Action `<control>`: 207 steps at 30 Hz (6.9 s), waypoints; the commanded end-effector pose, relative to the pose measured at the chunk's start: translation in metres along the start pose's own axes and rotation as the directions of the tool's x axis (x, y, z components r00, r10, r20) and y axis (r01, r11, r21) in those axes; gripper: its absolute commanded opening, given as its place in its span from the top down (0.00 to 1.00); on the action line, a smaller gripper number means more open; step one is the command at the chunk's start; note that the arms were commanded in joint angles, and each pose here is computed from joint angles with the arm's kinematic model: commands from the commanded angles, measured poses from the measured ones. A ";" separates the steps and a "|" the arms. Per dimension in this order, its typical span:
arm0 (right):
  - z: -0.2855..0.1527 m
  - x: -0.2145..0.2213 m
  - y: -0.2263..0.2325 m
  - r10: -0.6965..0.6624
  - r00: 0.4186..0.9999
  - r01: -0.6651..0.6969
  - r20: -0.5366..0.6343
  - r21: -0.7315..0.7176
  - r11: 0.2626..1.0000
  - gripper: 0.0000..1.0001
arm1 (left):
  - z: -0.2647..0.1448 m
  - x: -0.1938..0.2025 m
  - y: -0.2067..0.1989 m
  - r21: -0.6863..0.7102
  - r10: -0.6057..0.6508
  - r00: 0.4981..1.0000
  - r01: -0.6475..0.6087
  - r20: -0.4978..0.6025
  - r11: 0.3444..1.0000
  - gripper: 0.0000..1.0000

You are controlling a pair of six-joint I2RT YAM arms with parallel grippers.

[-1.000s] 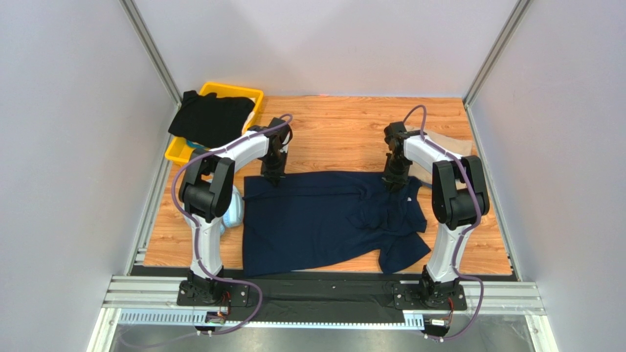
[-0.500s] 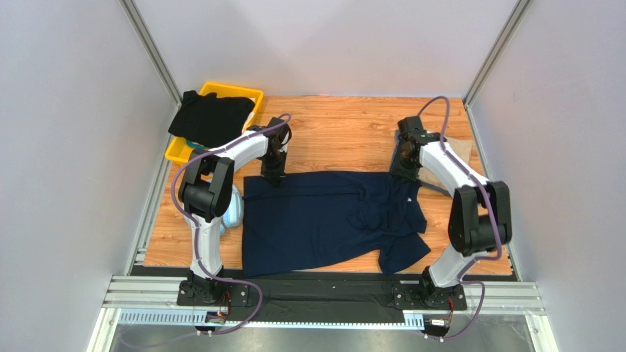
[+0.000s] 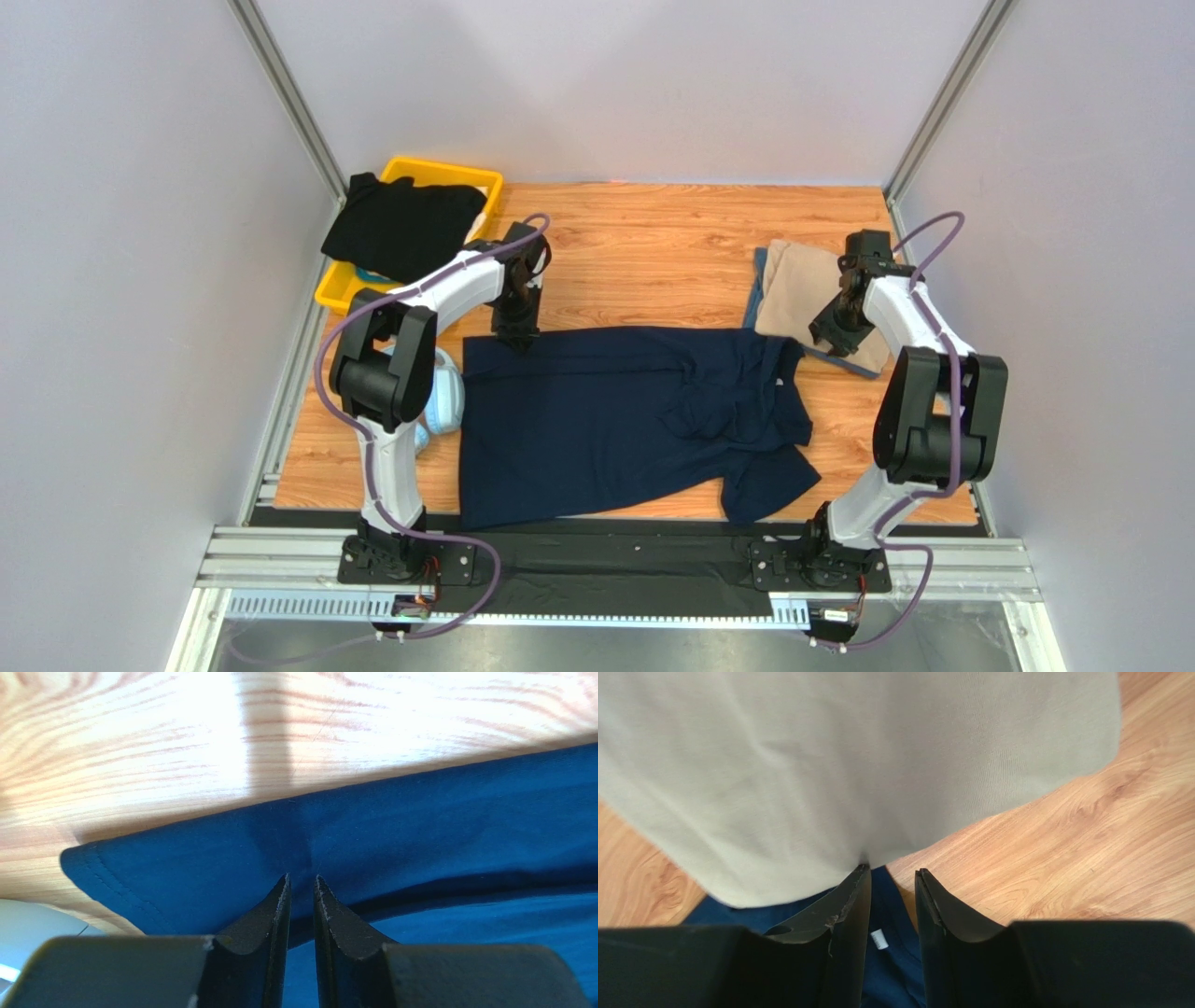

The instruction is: Fold and stack the t-shirts

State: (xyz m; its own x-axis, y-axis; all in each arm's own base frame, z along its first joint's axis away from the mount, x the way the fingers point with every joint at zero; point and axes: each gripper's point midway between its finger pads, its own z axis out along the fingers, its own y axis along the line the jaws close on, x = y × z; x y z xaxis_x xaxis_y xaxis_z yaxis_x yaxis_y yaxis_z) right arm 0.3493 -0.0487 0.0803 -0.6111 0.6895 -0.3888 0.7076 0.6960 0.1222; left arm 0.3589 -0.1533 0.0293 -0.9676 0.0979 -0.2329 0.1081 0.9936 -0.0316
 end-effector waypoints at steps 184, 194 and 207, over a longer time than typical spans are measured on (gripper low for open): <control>-0.028 0.066 0.096 -0.273 0.955 0.208 -0.113 -0.399 0.893 0.65 | -0.062 -0.038 -0.016 0.188 -0.030 0.990 0.004 0.138 0.982 0.70; -0.013 0.124 0.092 -0.426 0.888 0.336 -0.171 -0.392 0.857 0.67 | -0.066 -0.013 -0.015 0.197 -0.016 0.989 -0.013 0.146 0.980 0.70; -0.033 0.186 0.066 -0.587 0.780 0.494 -0.218 -0.362 0.791 0.79 | -0.065 -0.020 -0.010 0.164 0.001 0.991 -0.023 0.131 0.986 0.71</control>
State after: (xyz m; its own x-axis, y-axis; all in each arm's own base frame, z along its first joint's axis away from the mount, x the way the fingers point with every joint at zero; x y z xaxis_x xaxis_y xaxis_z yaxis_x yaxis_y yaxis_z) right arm 0.2871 0.1355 0.0312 -0.9653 0.2152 -0.1480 0.1729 0.9512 0.2554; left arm 0.3483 -0.1589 0.0780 -0.9499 0.0817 -0.3017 0.1435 0.9715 -0.1887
